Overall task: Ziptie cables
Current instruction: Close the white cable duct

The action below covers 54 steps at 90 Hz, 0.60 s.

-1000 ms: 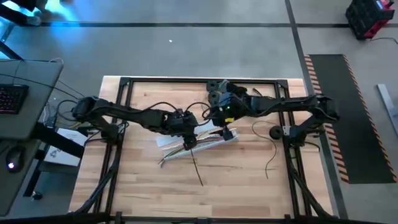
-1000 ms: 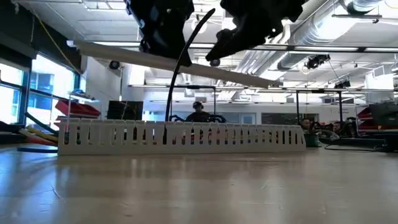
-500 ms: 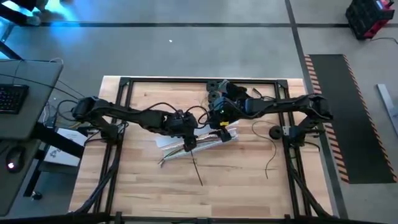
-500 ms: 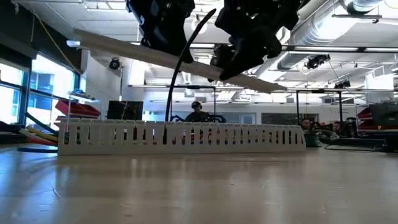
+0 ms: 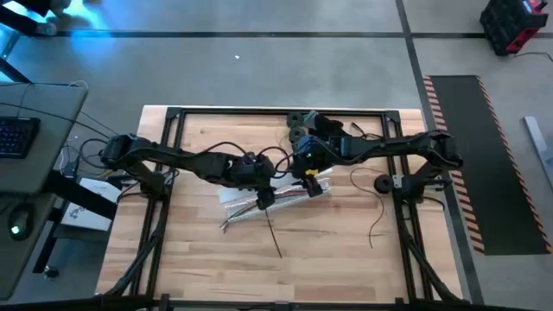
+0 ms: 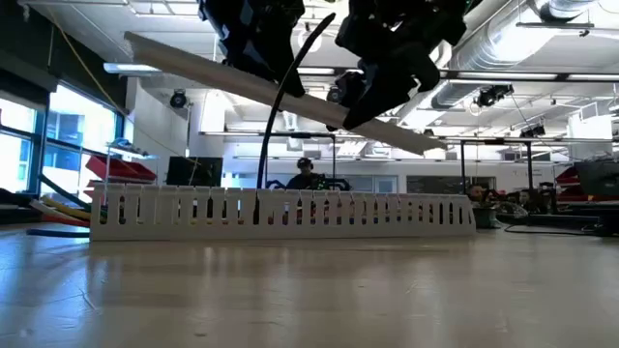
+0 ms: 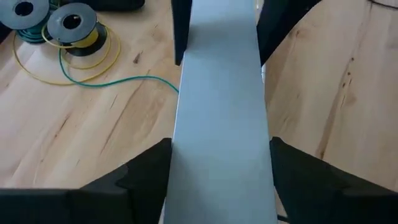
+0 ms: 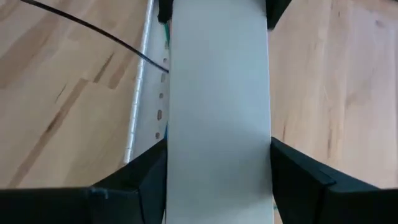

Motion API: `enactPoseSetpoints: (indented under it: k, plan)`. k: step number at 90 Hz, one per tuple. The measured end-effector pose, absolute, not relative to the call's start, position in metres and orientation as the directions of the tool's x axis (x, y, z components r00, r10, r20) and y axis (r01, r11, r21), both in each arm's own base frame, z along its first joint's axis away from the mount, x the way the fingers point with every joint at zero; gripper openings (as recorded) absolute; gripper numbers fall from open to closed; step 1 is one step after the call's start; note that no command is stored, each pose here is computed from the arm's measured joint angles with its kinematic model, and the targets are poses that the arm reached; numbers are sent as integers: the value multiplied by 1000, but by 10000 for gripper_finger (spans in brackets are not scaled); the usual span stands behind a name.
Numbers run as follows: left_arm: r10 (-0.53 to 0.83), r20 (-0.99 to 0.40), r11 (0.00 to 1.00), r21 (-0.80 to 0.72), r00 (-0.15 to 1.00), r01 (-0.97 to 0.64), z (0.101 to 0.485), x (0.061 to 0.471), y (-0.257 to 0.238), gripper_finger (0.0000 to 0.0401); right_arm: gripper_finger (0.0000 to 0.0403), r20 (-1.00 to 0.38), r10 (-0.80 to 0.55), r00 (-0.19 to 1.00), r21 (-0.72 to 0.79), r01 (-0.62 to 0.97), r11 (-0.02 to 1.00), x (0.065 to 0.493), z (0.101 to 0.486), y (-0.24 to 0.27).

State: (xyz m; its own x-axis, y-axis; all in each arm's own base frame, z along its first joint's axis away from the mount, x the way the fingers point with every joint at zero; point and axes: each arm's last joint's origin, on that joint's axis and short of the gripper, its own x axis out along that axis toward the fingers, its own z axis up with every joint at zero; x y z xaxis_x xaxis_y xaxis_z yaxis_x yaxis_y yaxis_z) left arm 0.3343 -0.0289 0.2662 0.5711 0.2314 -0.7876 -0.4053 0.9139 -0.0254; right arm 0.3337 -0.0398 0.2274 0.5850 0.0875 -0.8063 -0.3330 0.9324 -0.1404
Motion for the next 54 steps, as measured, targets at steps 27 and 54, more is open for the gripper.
enactPoseSetpoints:
  k: [27, 54]
  plan:
    - [206, -787, 904, -75, 581, -422, 269, 333, -31, 275, 204, -859, 103, 501, -79, -330, 941, 326, 222, -38]
    - [286, -780, 758, -171, 557, -630, 285, 303, -62, 249, 204, -877, 106, 468, -81, -361, 929, 328, 217, -12]
